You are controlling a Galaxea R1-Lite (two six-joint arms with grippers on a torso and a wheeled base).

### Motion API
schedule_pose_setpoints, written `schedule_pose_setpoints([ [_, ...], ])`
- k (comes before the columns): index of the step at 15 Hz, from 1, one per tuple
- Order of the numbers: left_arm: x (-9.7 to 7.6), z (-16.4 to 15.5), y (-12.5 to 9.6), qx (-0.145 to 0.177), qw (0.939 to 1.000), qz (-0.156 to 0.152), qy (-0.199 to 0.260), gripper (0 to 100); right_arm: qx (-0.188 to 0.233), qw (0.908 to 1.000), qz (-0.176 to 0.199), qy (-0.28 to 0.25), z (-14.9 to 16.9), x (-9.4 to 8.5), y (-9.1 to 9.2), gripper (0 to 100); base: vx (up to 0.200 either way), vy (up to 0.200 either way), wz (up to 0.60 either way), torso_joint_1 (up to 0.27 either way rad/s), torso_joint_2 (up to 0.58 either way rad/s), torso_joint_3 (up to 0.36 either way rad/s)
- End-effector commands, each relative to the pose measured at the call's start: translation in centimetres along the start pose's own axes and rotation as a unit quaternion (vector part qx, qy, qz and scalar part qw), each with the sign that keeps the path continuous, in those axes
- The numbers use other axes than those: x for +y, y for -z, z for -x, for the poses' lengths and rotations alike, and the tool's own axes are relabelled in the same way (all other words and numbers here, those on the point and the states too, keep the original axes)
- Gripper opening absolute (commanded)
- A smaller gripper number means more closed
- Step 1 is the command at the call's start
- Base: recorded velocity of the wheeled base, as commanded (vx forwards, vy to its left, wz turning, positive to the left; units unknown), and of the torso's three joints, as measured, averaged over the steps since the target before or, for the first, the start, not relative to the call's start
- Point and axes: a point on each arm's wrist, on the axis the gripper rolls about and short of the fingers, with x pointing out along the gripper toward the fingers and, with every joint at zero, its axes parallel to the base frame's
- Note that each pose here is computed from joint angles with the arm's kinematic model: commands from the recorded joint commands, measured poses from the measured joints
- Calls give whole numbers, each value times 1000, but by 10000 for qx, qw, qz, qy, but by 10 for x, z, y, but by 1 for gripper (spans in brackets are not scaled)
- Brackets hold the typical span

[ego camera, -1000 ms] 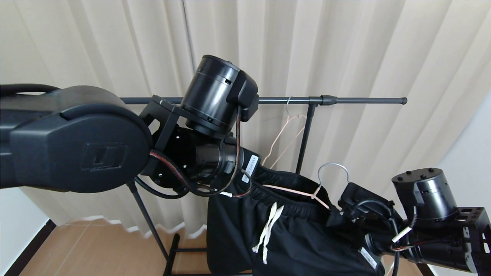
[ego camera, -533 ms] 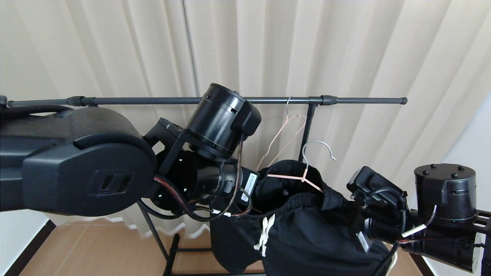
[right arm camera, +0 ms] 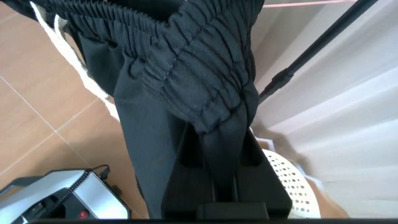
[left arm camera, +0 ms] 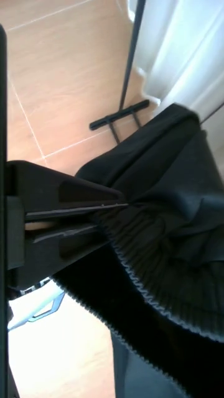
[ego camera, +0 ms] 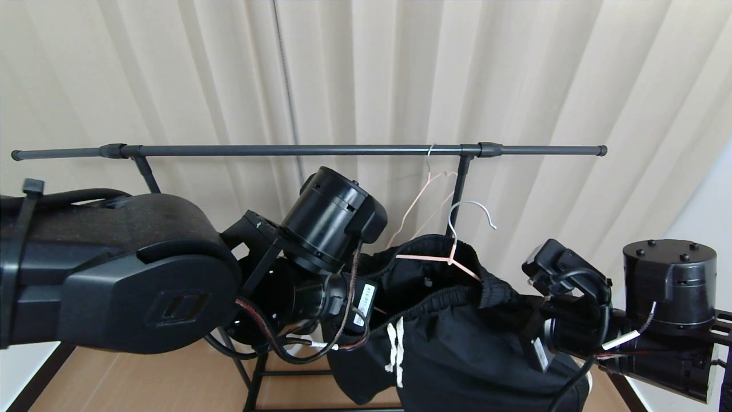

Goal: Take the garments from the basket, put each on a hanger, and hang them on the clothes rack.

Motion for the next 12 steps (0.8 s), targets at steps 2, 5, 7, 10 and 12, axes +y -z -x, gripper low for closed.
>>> schedule_pose_setpoints([
  [2,1,-1,3,62,9998,165,-23,0,-82,9999,-70,66,-2,-4,-5,0,0,0,0,0,0,0],
  [5,0,-3,4,119,9996,244,39,0,-195,9997,-91,94,1,-6,-8,0,0,0,0,0,0,0],
  [7,-11,-8,4,125,9990,421,122,0,-485,9982,-342,80,2,-7,-13,0,0,0,0,0,0,0],
  [10,-37,-18,-10,6,9929,1145,318,0,-611,9973,-409,61,3,-6,-15,0,0,0,0,0,0,0],
  [12,-42,-16,-17,-96,9905,1312,398,0,-610,9973,-397,11,2,-3,-15,0,0,0,0,0,0,0],
])
